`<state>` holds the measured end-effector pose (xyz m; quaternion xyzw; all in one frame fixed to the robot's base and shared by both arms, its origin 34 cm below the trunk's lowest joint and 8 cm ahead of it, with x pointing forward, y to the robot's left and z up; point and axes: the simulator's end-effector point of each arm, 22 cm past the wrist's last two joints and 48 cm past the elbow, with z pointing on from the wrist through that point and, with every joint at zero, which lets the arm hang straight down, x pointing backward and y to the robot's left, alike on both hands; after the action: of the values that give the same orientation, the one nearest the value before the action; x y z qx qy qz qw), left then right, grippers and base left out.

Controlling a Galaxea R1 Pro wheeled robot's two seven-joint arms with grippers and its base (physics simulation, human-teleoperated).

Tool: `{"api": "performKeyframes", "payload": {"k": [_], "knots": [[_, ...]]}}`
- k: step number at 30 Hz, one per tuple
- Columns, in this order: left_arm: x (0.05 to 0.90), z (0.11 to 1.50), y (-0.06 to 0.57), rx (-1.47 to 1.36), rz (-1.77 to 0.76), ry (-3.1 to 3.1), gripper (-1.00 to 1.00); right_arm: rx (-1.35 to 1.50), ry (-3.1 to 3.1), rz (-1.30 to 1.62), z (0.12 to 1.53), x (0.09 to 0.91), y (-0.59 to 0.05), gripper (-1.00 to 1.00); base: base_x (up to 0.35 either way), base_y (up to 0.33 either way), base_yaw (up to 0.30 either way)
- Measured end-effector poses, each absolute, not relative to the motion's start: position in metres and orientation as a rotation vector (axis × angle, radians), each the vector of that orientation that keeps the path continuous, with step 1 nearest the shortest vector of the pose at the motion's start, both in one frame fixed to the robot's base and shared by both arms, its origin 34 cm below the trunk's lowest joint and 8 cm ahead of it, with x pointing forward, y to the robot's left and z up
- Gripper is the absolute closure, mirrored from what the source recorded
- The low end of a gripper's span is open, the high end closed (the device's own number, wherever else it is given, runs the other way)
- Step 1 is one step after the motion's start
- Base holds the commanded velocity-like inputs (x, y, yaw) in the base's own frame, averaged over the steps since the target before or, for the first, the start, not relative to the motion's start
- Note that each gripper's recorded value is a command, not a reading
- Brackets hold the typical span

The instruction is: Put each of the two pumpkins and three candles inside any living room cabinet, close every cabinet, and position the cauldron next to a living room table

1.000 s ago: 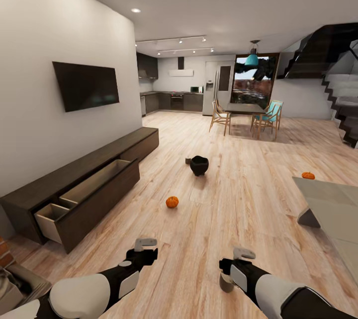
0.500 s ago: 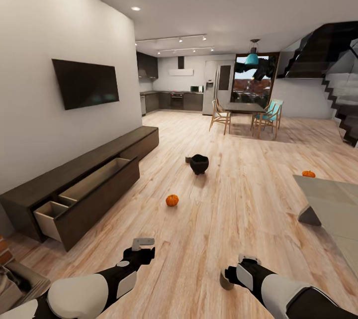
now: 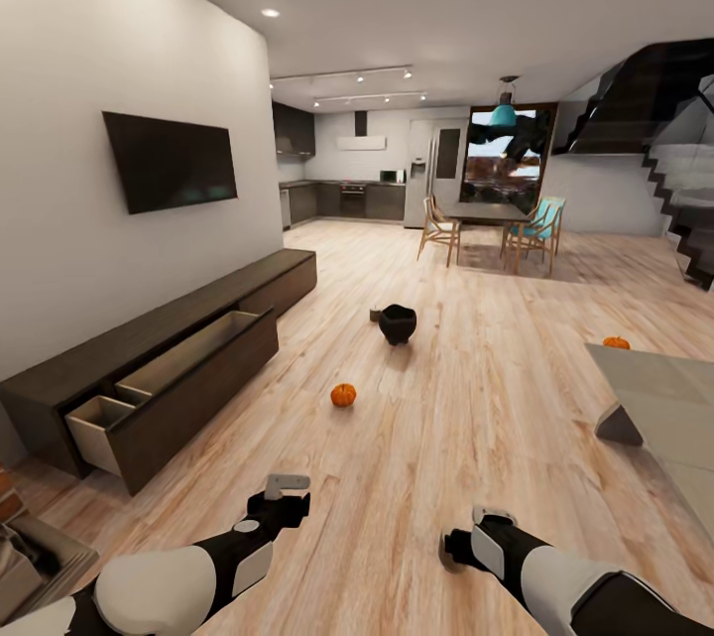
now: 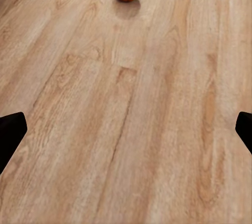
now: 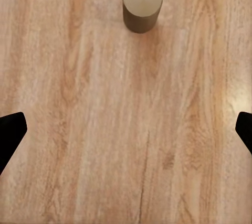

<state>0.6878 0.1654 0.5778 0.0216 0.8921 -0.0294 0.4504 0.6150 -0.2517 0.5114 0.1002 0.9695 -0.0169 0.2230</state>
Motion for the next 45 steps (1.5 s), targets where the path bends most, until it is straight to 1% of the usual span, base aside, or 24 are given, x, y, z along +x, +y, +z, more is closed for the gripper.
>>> {"api": "performKeyframes", "payload": {"k": [12, 27, 33, 45], "knots": [[0.689, 0.57, 0.164, 0.051, -0.077, 2.172, -1.0, 0.264, 2.766, -0.108, 0.49, 0.594, -0.256, -1.0, 0.014, 0.003, 0.0], [0.69, 0.571, 0.165, 0.061, -0.054, 2.164, -1.0, 0.274, 2.759, -0.109, 0.491, 0.596, -0.259, -1.0, 0.289, 0.016, 0.0], [0.686, 0.568, 0.159, 0.067, -0.069, 2.173, -1.0, 0.276, 2.75, -0.105, 0.491, 0.597, -0.259, -1.0, 0.028, -0.001, -0.144], [0.682, 0.545, 0.157, 0.069, -0.073, 2.176, -1.0, 0.276, 2.735, -0.1, 0.471, 0.597, -0.257, -1.0, 0.0, 0.0, -0.01]]}}
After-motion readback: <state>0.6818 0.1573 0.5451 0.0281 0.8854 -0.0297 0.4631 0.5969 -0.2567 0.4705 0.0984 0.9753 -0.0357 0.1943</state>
